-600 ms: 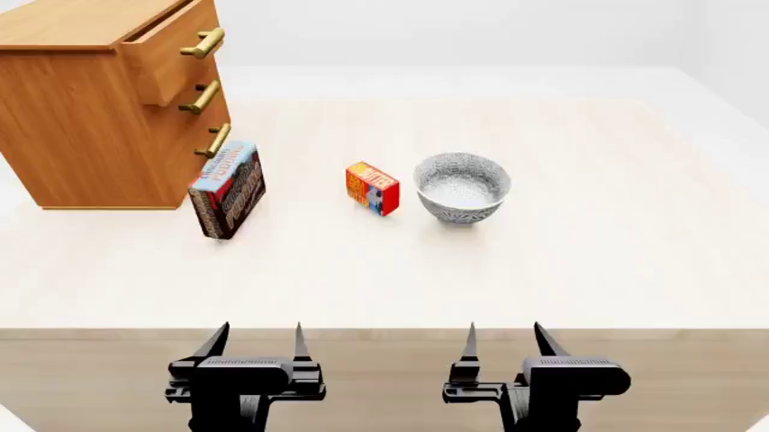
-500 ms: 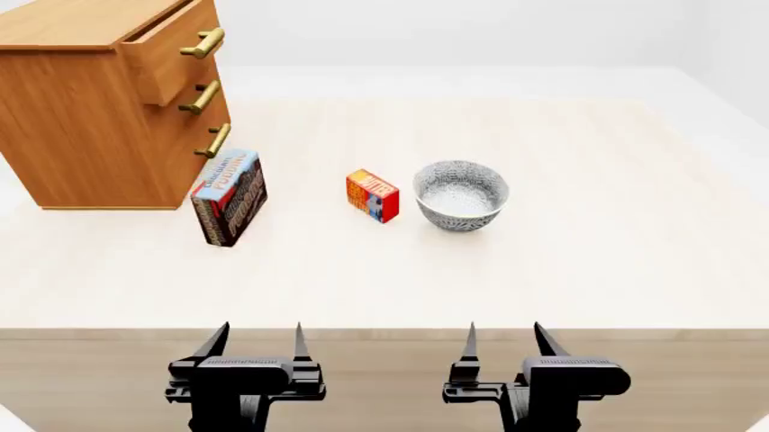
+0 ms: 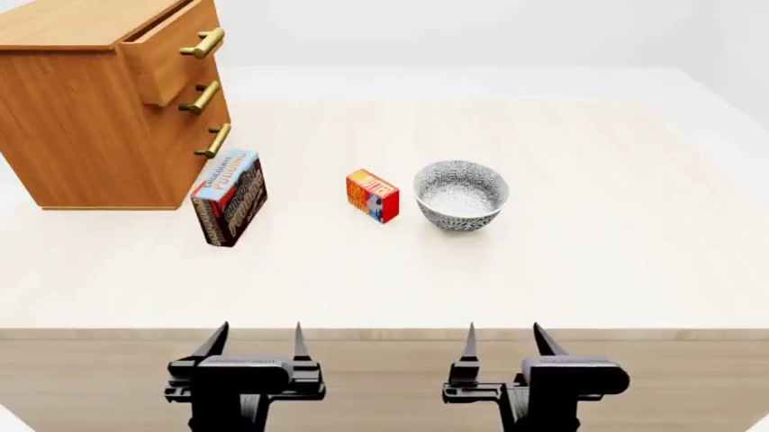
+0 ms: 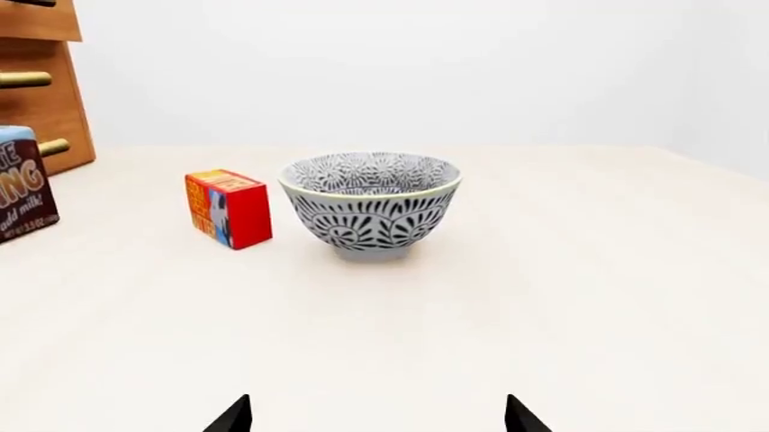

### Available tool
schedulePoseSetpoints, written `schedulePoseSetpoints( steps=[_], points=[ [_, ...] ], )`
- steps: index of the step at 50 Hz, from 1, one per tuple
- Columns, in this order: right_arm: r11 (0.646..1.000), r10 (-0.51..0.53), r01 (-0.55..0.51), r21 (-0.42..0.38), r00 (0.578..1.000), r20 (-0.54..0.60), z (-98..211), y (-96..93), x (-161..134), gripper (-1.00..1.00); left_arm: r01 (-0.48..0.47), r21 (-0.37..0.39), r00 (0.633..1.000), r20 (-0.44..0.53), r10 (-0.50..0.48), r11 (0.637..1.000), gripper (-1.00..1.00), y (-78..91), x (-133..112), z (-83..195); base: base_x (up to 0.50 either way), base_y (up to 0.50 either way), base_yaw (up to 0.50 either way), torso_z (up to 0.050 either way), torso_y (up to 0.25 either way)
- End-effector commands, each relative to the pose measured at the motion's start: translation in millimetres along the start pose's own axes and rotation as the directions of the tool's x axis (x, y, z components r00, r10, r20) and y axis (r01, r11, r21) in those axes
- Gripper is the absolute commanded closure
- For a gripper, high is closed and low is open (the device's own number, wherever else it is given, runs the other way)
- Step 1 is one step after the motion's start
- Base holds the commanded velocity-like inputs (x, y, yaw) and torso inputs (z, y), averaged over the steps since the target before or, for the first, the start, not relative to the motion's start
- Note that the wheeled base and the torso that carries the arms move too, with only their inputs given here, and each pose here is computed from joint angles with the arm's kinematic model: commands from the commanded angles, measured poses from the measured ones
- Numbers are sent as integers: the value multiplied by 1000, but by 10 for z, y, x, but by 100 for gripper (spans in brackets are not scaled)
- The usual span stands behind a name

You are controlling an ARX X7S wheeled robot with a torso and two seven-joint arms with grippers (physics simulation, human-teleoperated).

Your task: Put the butter at the back in the top drawer of the cabinet and close it.

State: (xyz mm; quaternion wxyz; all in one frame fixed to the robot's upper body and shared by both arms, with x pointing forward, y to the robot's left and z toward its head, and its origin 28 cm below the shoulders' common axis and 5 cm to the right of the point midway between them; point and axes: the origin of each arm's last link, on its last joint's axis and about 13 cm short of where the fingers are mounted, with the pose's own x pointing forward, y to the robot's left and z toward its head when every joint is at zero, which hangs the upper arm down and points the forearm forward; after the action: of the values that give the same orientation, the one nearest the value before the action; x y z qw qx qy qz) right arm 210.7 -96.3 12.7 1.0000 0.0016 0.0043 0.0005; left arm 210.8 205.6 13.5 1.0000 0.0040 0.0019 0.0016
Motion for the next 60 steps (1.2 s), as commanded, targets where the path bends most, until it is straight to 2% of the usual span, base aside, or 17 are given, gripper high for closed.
schedulePoseSetpoints(
  steps=[1,9,17,32,45,60],
  points=[
    [1000,-7,7,20,1000,7,52,-30,4,-100,-22,10,1000,20,22,1000,-100,23,4,77,0,0,0,0,0],
    [1000,5,-5,4,998,66,390,-25,-82,-100,-23,11,992,125,22,1000,-100,60,-124,489,0,0,0,0,0],
    [1000,22,-21,-11,994,108,594,-4,-160,-100,-20,26,985,173,15,999,-100,66,-233,666,0,0,0,0,0],
    [998,37,-28,-56,986,165,753,16,-310,-100,-15,41,977,213,6,999,-100,60,-348,778,0,0,0,0,0],
    [998,46,-37,-54,982,184,782,18,-343,-100,-8,46,976,216,-2,999,-100,42,-360,800,0,0,0,0,0],
    [997,56,-45,-63,981,184,775,43,-354,-100,2,39,977,211,-11,999,-100,33,-373,791,0,500,0,0,0]
  ],
)
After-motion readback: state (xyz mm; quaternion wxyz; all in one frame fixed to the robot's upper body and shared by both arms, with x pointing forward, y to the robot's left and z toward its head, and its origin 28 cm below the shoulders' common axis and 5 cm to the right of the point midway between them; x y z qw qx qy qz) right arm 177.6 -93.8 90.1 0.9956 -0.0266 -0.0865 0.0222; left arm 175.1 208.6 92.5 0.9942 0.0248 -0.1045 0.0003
